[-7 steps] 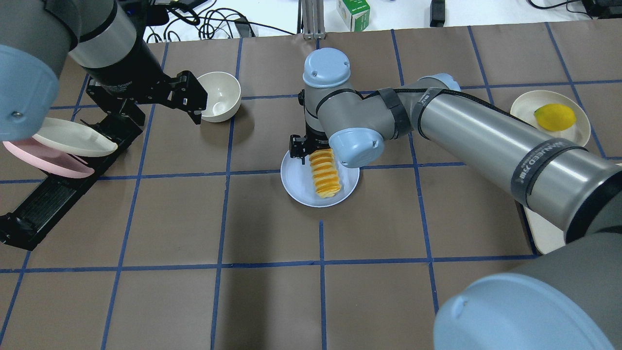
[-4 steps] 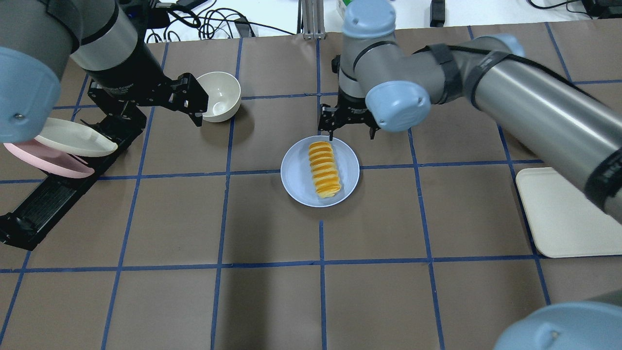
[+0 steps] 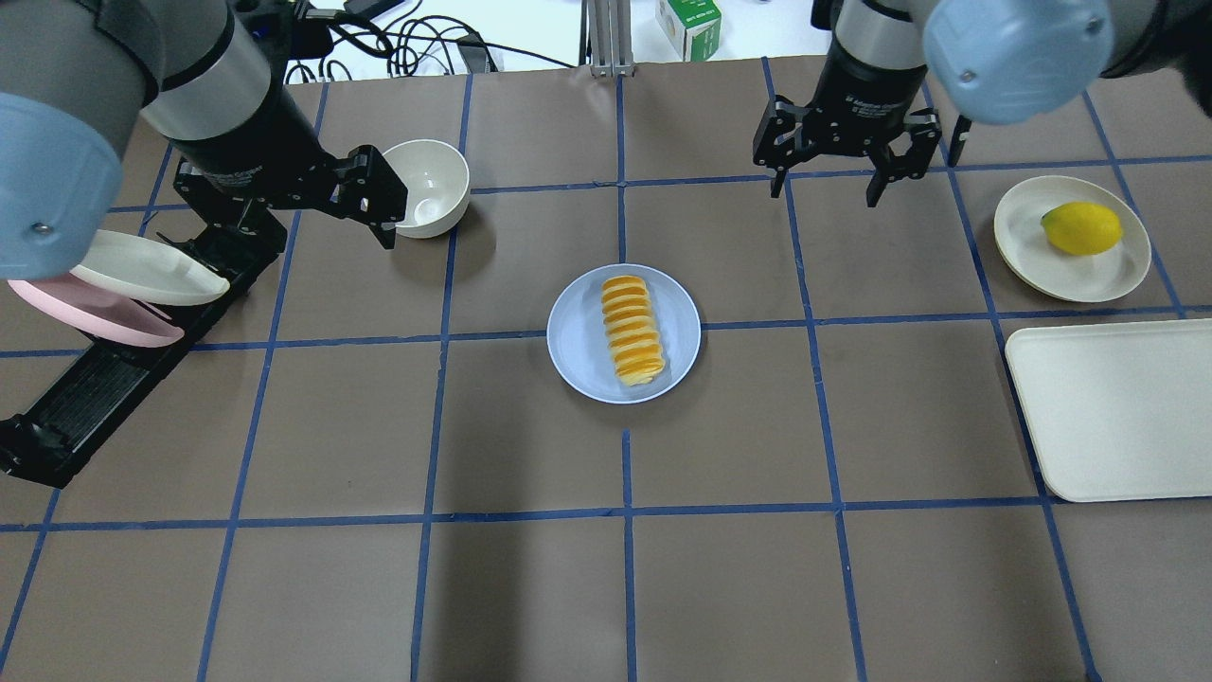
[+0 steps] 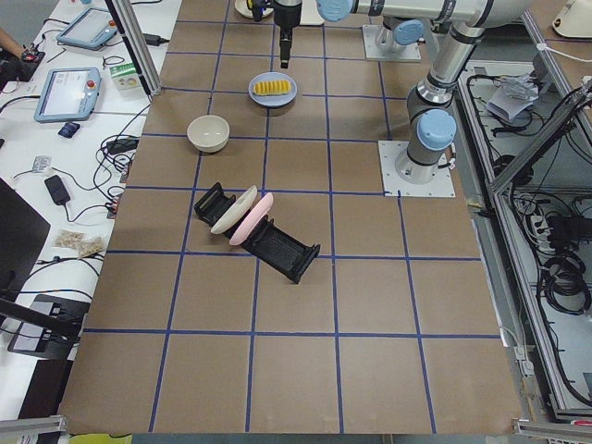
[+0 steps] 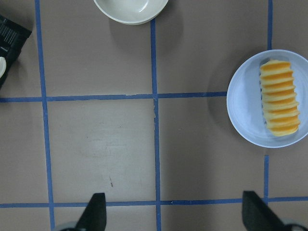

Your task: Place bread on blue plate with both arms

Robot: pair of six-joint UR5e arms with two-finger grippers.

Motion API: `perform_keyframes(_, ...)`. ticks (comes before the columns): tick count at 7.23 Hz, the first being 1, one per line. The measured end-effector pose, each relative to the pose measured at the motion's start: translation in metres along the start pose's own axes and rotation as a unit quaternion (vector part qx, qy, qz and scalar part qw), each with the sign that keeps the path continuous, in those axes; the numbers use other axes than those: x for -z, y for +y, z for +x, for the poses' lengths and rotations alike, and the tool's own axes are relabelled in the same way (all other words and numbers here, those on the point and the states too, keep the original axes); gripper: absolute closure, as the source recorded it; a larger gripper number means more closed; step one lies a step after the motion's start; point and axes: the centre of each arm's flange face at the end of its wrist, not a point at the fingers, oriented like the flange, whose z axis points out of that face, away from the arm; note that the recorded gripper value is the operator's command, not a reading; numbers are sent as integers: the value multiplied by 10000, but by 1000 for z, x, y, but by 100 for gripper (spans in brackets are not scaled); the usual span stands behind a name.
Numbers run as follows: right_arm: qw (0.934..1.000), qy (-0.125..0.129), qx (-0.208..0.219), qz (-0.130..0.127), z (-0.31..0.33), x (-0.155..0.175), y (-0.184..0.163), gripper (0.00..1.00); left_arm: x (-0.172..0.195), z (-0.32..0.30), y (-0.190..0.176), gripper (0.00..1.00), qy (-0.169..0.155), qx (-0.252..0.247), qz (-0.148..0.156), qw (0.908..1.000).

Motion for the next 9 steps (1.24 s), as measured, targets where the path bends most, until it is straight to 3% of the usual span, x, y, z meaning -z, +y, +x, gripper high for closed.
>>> perform_keyframes(3,9998,-46,-203,73,47,49,16,0,0,0,0,0,-1,-1,-4,10000)
perform_keyframes(6,9991,-57,-131,391,36,64,28,0,-1,0,0,0,14,10,-12,10000)
perform_keyframes(9,9995,-31,-52,310,13,57,47,0,-5,-1,-7,0,31,21,-44,10000)
